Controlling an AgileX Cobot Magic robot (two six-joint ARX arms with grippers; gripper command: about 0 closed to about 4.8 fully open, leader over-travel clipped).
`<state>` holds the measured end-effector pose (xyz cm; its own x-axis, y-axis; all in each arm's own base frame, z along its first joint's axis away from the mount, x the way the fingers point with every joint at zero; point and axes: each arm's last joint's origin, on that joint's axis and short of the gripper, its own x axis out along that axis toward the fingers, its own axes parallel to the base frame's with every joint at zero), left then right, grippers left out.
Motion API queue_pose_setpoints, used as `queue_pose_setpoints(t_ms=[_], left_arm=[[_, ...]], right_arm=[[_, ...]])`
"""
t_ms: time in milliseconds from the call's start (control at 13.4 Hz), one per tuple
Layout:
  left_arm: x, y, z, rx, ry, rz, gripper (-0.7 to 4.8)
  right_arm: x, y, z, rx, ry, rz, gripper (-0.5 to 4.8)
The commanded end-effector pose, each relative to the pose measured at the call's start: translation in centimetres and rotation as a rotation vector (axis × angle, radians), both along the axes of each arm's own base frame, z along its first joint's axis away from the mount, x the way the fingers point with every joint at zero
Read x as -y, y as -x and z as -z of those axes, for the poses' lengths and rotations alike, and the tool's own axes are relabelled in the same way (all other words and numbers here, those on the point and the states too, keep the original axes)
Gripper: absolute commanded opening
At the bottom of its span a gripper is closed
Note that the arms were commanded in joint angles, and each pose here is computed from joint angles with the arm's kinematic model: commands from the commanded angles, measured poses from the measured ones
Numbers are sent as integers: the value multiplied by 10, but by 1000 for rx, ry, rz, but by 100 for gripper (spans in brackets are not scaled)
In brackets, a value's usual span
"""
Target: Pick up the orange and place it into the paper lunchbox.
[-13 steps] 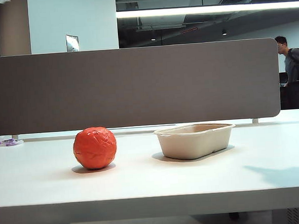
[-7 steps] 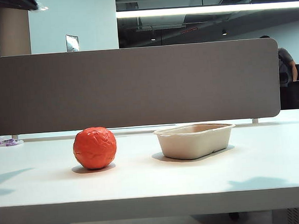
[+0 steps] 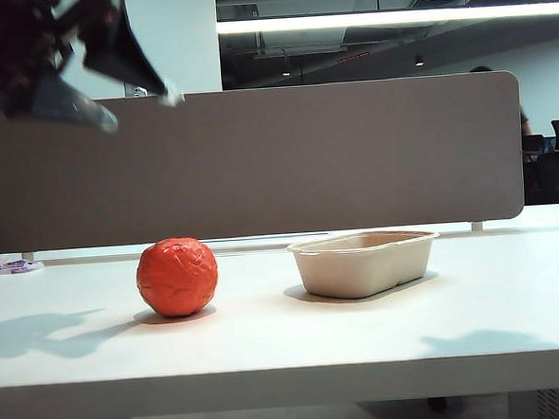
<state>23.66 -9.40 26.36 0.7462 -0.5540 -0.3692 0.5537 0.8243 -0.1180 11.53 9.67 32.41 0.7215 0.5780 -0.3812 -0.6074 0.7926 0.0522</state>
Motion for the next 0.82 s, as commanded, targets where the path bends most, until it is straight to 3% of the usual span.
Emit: queue_pose_setpoints(t_ms=[74,149,447,521,819], left_arm=[[7,-17,22,-45,-40,40,479],[17,-41,53,-64,-36,99,479],[20,-48,72,-106,-60,107,479],[23,-56,95,-161,-77,107,479],[23,-59,108,-193,-100,89,479]], right_arm=[[2,4,5,-62,38,-2,-2],[2,4,5,-65,41,-3,-2],[2,4,5,-65,41,-3,-2],[2,4,5,-65,40,-3,-2],[2,4,5,-63,39,-3,-2]])
